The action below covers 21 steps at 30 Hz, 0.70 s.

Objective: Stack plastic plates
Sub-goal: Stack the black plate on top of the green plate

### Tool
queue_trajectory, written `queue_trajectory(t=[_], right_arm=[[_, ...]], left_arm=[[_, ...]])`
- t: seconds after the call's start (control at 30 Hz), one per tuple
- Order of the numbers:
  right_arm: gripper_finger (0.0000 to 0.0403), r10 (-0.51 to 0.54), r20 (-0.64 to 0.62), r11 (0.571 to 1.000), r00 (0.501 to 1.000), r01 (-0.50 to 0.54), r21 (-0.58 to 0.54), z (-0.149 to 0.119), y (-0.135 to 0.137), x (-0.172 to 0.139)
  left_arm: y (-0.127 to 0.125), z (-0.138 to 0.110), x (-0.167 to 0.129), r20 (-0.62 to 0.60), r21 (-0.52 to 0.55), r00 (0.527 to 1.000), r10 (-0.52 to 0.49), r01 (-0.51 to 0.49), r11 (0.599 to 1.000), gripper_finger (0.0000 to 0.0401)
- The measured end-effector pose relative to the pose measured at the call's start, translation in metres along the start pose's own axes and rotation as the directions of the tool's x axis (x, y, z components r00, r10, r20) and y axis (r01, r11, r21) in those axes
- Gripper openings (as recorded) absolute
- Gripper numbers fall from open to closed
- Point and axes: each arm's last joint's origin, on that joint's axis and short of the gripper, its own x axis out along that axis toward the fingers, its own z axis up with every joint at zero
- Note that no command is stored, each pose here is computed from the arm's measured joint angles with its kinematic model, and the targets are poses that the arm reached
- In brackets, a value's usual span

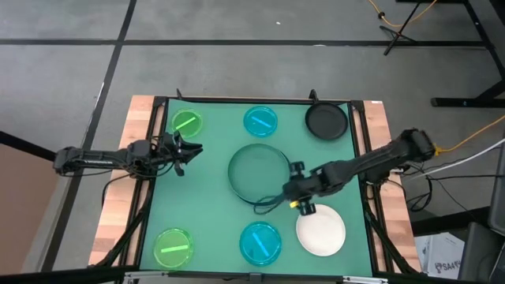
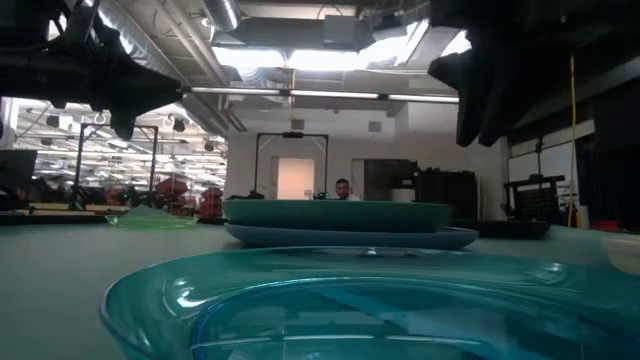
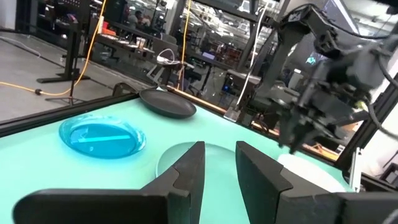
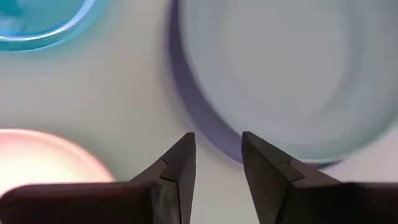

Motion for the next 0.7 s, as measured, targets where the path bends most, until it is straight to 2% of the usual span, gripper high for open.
queue_trajectory(t=[0.17,0.33,0.57,0.7], right_arm=[[0.012,-0.09,0.132,0.988,0.987,0.072,0.14,-0.04,-0.026,-0.005],[0.0119,-0.251,0.183,0.944,0.951,0.198,0.264,-0.071,-0.059,-0.014],[0.0119,-0.429,0.195,0.879,0.882,0.358,0.315,-0.084,-0.112,-0.016],[0.0119,-0.464,0.135,0.846,0.876,0.393,0.36,-0.095,-0.143,-0.006]], left_arm=[[-0.001,0.0,0.004,0.003,0.002,1.0,-0.001,0.001,1.0,0.0085],[-0.001,-0.004,0.01,-0.026,0.049,0.999,0.021,-0.02,0.999,0.0085],[0.0,-0.007,0.018,-0.028,0.114,0.997,0.076,-0.072,0.991,0.0085],[0.002,-0.008,0.023,-0.048,0.128,0.994,0.1,-0.093,0.987,0.0085]])
